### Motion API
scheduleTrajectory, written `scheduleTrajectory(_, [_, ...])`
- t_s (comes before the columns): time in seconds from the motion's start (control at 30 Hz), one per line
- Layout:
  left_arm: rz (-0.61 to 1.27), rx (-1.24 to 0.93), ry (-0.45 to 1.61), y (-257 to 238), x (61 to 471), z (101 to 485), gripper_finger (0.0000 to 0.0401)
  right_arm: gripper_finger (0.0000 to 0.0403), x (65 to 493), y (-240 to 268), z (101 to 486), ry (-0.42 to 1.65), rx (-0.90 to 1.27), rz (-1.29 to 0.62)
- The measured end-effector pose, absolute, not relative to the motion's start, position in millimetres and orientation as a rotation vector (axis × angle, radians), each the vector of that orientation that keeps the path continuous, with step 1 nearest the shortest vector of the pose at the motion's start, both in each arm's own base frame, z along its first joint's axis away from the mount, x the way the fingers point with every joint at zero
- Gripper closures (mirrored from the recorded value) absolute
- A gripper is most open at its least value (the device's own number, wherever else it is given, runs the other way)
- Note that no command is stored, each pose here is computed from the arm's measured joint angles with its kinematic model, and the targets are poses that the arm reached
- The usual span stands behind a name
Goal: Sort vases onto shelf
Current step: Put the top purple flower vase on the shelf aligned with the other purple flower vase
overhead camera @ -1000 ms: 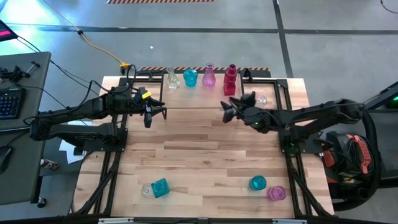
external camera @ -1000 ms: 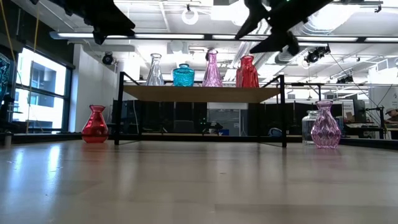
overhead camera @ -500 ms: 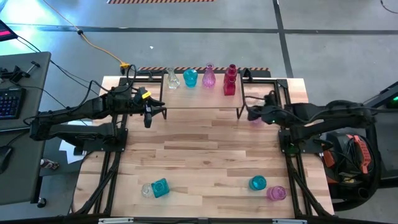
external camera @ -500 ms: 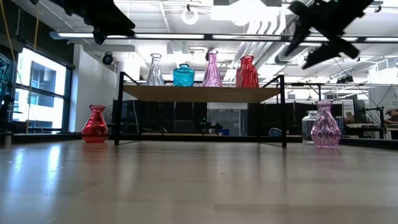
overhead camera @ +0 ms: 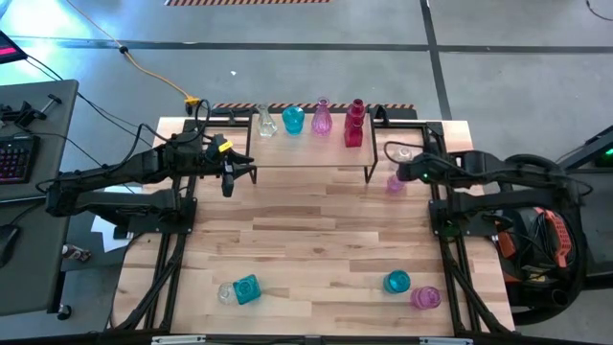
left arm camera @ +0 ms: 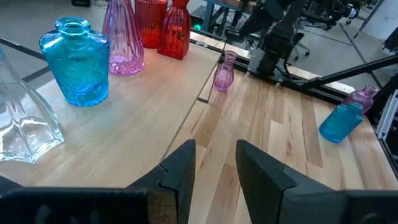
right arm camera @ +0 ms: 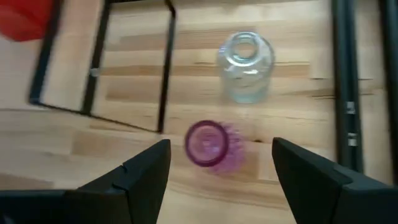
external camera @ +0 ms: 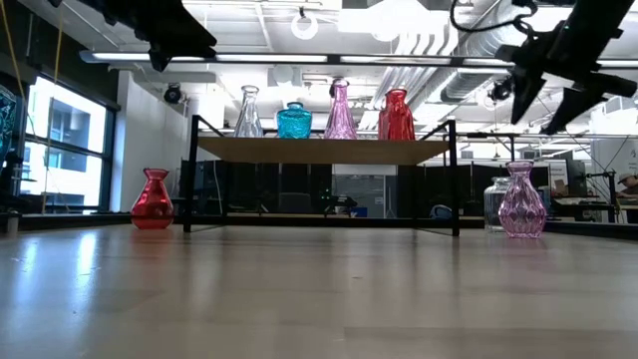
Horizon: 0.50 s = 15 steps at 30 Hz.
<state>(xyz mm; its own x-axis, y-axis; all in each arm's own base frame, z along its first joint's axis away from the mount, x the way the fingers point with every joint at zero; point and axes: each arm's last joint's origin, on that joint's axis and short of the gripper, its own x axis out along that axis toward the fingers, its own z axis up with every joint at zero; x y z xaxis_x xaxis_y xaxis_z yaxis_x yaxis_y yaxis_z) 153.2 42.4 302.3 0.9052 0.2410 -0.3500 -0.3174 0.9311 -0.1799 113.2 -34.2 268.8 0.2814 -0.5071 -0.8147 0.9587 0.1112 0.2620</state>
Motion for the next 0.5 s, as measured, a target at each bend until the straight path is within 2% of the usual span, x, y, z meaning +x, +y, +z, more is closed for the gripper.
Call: scheduleTrajectory(0.5, [0.291, -0.236, 0.33, 42.4, 153.2, 302.3, 0.0295, 0.0142, 125.3, -55.2, 253.8, 0.834, 0.893, -1.247])
